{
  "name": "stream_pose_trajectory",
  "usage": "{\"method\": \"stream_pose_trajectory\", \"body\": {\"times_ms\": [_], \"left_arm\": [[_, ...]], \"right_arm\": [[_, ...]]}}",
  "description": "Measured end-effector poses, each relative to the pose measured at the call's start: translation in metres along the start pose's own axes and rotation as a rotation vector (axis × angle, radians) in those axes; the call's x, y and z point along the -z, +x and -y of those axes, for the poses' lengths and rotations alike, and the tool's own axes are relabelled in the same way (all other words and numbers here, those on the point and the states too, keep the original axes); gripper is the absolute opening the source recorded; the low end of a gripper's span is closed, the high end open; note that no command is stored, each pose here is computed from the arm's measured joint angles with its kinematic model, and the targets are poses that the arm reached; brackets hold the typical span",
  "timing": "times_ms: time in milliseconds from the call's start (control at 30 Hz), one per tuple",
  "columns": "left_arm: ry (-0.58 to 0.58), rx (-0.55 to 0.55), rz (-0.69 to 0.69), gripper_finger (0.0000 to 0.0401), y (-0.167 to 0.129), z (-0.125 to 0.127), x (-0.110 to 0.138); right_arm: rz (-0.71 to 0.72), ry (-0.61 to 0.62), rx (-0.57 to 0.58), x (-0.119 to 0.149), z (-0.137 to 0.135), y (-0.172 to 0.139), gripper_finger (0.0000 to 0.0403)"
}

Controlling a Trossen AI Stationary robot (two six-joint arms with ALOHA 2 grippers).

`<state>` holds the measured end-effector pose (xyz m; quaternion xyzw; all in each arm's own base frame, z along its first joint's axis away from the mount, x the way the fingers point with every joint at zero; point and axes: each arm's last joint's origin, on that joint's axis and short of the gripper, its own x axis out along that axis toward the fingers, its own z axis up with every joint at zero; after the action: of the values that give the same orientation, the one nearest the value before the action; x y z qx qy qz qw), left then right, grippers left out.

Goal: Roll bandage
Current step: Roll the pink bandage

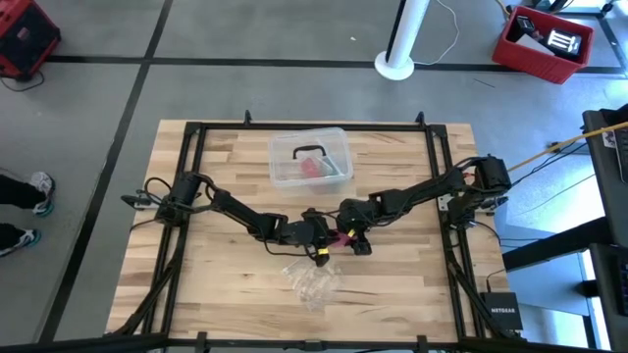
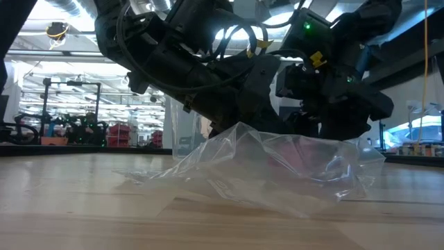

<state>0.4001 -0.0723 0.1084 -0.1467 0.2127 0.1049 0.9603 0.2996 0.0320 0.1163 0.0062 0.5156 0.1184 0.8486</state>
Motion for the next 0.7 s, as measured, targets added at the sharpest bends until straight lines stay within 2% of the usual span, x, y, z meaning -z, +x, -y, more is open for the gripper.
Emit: {"method": "stream_pose_trajectory", "body": {"times_ms": [133,267,433,700], "left_arm": [[0.023,0.000,0.000,0.0074,0.000,0.000,0.000],[-0.003,-0.001,-0.003,0.0074,0.000,0.000,0.000],[0.023,0.002,-0.004,0.0074,0.000,0.001,0.001],[0.018,0.005,-0.002,0.0074,0.000,0.001,0.000]], "right_arm": [[0.006,0.000,0.000,-0.005,0.000,-0.001,0.0306],[0.026,-0.003,-0.001,-0.010,-0.001,-0.007,0.0316],[0.031,-0.001,-0.015,-0.019,-0.002,-0.024,0.0336],[-0.052,-0.005,0.019,-0.034,-0.006,-0.053,0.0344]]}}
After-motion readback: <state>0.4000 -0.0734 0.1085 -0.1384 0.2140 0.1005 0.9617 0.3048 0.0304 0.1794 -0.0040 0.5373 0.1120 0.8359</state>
